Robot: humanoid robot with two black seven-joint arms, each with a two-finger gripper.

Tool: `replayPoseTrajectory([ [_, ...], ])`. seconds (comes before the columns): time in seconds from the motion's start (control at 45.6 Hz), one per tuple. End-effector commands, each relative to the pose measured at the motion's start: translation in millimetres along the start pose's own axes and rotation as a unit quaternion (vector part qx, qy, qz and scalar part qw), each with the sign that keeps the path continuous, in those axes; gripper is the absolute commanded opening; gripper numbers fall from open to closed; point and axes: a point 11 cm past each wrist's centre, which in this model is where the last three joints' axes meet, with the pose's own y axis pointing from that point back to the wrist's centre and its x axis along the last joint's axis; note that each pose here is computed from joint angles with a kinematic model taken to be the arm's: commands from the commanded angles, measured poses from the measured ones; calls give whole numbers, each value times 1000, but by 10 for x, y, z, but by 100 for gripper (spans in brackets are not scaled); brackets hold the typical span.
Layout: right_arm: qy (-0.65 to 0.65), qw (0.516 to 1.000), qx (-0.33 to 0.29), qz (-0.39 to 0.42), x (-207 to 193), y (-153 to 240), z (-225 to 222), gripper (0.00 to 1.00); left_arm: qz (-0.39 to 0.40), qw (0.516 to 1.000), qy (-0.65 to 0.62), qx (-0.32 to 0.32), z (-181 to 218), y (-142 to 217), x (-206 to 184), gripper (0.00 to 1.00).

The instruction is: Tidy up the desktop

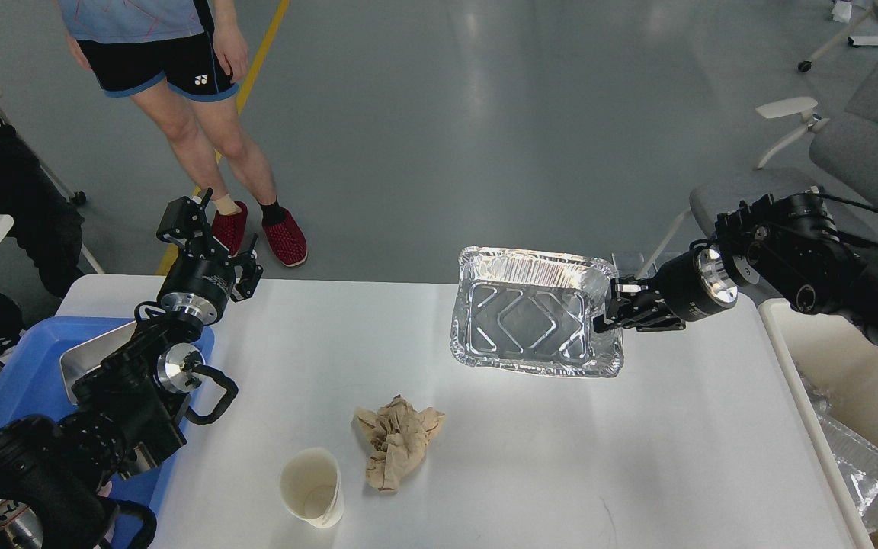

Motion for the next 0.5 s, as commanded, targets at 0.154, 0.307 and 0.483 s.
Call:
replayPoseTrajectory([
  [0.154,-25,1000,-8,-11,-149,-68,207,0,2,1000,-1,1,-15,14,16,96],
  [0.307,-18,1000,-3,-13,-136,-74,146,0,3,1000,0,-1,-16,19,22,96],
  [0.483,-11,1000,1,-14,-110,-75,79,0,3,1000,-1,0,-12,15,21,96],
])
